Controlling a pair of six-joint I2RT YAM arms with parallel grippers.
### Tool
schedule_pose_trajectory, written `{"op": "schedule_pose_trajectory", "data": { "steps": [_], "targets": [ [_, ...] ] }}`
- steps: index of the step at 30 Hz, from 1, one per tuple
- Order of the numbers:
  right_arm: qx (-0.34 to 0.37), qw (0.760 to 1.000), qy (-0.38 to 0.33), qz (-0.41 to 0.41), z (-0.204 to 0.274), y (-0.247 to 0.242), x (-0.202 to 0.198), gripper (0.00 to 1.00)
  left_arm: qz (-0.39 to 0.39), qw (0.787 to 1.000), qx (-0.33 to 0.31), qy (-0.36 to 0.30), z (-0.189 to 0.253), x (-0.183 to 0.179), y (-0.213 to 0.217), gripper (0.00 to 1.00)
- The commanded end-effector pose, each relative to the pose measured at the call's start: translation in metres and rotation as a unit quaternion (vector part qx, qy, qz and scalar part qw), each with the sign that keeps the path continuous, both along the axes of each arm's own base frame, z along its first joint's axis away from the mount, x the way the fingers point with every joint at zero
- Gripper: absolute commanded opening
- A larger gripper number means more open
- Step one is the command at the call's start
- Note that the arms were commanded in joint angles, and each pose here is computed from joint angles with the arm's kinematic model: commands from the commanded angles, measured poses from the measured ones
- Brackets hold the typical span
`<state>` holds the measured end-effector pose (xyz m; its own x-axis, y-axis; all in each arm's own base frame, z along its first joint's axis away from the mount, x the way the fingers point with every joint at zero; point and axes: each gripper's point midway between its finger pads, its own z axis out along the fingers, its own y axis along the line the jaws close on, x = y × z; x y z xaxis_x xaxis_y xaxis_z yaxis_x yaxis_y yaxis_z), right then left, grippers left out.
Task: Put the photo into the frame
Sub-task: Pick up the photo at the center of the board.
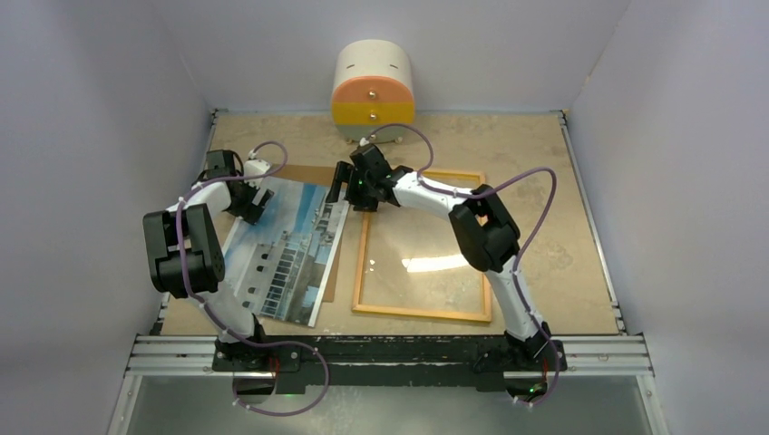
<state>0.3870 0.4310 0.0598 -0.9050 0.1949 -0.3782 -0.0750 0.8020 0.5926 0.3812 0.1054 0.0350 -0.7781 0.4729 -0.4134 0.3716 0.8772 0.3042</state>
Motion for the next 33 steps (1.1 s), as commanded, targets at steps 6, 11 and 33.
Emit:
{"op": "schedule_pose_trajectory", "data": {
  "steps": [6,11,33],
  "targets": [
    [-0.028,0.998,-0.024,-0.049,-0.003,-0.003,0.029,0.88,-0.012,1.000,0.004,0.005,-0.007,-0.005,-0.001,0.94],
    [-0.048,0.996,-0.031,-0.071,-0.010,-0.011,0.036,0.88,-0.015,1.000,-0.003,0.004,-0.006,-0.004,-0.004,0.94],
    [0.087,0.992,0.015,-0.087,-0.011,0.008,0.043,0.83,-0.025,1.000,-0.005,0.003,-0.005,-0.003,-0.008,0.94]
  ]
}}
